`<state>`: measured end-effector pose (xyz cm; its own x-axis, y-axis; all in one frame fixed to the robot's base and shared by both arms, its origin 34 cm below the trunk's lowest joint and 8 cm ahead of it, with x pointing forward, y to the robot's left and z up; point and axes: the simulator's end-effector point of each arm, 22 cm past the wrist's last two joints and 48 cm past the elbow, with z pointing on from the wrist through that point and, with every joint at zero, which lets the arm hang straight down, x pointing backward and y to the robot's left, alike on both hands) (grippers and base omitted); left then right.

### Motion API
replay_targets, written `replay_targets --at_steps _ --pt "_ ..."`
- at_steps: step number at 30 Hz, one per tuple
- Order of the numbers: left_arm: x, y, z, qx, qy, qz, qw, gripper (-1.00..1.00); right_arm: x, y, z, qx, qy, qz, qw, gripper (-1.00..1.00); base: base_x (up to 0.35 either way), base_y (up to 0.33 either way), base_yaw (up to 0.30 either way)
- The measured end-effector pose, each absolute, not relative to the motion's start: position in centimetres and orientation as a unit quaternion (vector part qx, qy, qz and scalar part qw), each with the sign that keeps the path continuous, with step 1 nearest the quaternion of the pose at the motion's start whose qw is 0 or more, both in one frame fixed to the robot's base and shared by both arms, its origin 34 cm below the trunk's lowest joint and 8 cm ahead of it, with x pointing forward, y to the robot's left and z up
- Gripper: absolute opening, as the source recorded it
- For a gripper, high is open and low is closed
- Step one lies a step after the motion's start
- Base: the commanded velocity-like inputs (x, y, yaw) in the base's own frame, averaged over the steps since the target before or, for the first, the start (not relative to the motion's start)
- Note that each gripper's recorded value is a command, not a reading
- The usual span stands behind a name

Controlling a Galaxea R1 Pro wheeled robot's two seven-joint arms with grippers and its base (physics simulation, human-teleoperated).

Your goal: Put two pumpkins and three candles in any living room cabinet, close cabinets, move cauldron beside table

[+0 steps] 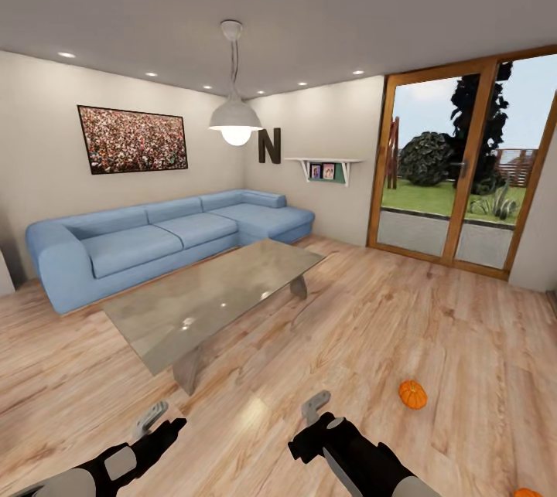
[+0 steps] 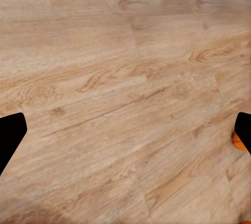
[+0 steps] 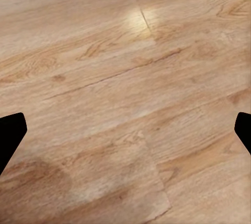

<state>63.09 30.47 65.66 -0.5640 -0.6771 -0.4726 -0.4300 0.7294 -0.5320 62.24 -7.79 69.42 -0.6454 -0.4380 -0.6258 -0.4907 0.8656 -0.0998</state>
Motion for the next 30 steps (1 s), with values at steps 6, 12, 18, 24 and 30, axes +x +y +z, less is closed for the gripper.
replay_targets --at_steps 6,12,18,24,30 --pt "63.1 30.48 65.68 -0.32 0.865 -0.182 0.34 1.0 62.23 -7.76 69.42 -0.257 0.906 0.039 0.334 1.0 0.0 0.0 0.128" --pt "63.09 30.47 65.67 -0.32 0.865 -0.182 0.34 1.0 62.23 -7.77 69.42 -0.257 0.906 0.039 0.334 1.0 0.008 0.0 0.09" --pt "63.08 30.47 65.67 -0.32 0.865 -0.182 0.34 1.0 62.23 -7.76 69.44 -0.257 0.906 0.039 0.334 1.0 0.071 -0.017 0.016" --pt "63.08 30.47 65.67 -0.32 0.865 -0.182 0.34 1.0 62.23 -7.75 69.45 -0.257 0.906 0.039 0.334 1.0 0.109 -0.064 0.003" --pt "63.06 30.47 65.66 -0.32 0.865 -0.182 0.34 1.0 62.22 -7.76 69.43 -0.257 0.906 0.039 0.334 1.0 0.115 -0.073 0.014"
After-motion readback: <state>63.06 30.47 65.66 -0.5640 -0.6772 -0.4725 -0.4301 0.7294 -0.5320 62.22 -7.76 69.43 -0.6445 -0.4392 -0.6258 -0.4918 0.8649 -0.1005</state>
